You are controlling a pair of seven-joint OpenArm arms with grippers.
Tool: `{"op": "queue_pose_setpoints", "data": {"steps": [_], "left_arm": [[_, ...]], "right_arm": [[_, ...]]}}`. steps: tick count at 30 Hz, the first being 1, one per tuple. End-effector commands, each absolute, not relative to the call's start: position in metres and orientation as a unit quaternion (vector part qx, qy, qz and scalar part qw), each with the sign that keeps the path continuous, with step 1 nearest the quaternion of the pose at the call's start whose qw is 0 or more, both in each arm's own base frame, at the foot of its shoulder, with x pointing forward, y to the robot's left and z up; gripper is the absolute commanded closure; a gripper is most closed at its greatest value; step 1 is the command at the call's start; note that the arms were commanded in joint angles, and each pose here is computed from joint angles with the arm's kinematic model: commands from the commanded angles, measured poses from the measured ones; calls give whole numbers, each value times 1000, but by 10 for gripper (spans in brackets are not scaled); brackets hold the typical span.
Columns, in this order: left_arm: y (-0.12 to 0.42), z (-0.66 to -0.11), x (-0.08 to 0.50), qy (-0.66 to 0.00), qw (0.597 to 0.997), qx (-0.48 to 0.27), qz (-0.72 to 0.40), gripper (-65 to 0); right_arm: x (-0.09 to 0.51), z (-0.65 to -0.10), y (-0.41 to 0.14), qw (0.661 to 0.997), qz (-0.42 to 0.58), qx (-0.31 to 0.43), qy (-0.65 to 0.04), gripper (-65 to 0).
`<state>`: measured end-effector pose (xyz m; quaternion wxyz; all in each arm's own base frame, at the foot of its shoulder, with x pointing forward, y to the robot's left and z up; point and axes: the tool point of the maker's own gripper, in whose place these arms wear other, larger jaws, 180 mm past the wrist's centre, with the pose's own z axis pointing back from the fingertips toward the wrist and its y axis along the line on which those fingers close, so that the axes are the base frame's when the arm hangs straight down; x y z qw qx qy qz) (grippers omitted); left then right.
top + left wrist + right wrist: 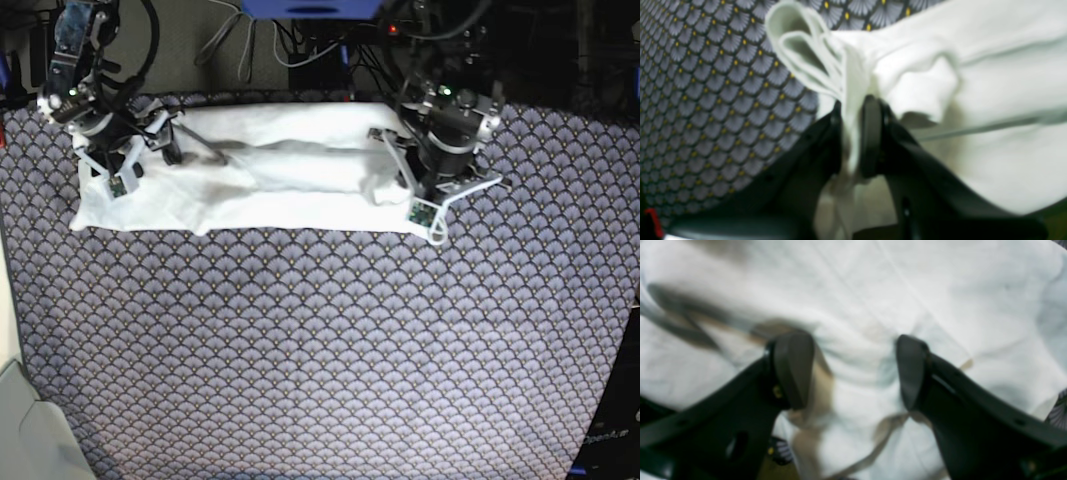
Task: Fold the T-shirt properly
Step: 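Fold the strip's end with the left gripper toward the right gripper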
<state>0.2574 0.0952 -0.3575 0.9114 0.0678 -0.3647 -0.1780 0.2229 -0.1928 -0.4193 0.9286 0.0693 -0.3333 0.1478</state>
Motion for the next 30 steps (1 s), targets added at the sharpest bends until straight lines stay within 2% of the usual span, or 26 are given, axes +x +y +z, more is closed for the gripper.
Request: {"op": "queue_pose_setpoints", "data": {"steps": [1, 11, 18, 21, 30], "left_arm": [[80, -346, 263, -392, 902, 52, -174, -2], [-1, -327, 263, -424, 891, -117, -111, -4], [-21, -308, 274, -428, 879, -208, -26, -4], [-25, -302, 279, -425, 876, -230, 5, -5], [-62, -331, 270, -377, 891, -253, -27, -5]], "right_arm": [[225, -415, -196, 926, 152, 66, -339, -407], [225, -415, -201, 927, 157, 60, -336, -407], [225, -415, -202, 927, 157, 60, -336, -407], [225, -415, -202, 927, 157, 60, -336, -407], [225, -415, -202, 927, 157, 60, -336, -407]]}}
